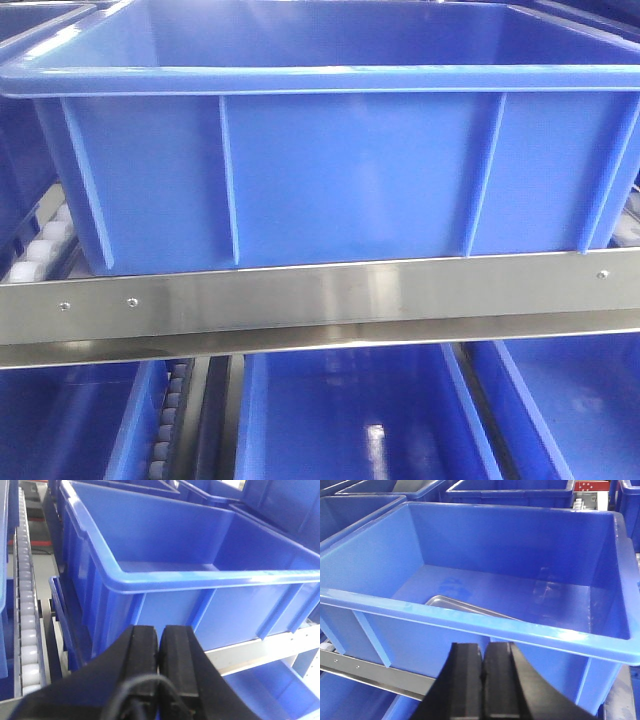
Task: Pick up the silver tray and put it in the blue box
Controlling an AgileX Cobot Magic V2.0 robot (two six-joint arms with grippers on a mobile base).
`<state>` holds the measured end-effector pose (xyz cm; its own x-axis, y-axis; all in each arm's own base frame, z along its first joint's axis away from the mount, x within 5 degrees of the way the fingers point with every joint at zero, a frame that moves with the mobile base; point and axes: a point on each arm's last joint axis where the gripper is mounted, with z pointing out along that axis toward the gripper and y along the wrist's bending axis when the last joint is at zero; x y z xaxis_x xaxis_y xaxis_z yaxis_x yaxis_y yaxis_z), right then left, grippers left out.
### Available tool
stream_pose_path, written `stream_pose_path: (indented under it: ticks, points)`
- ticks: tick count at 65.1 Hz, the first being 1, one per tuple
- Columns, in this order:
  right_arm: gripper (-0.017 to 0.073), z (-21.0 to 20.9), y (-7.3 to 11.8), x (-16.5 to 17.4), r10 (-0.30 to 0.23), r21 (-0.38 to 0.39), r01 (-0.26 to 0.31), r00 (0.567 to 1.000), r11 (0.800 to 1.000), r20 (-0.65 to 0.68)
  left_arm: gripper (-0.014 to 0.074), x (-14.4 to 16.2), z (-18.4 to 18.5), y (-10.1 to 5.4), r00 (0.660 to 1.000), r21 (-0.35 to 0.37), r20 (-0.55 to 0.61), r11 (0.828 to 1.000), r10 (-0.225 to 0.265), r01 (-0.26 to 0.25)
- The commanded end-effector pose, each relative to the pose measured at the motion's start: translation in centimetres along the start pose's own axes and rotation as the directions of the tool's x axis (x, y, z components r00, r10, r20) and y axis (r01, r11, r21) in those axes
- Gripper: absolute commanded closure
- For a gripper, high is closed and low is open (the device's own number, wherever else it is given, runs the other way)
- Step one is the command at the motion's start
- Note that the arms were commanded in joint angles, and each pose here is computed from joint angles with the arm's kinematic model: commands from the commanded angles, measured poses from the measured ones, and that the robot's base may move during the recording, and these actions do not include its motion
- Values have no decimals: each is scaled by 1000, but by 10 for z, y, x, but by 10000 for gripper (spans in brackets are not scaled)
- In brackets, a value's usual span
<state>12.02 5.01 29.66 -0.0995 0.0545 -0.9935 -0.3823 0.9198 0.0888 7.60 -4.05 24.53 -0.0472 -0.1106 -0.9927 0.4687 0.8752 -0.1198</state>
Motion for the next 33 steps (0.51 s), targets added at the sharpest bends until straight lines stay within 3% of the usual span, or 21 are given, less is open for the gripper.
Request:
stream_pose_path:
  ticks: [1,33]
  points:
    - [510,-1,4,-16,-27,-34,31,994,999,108,600,-16,0,-2,995,11,102,1000,1,-2]
    - [510,-6,4,-17,-22,-33,26,992,999,128,600,-16,0,-2,995,11,102,1000,1,-2]
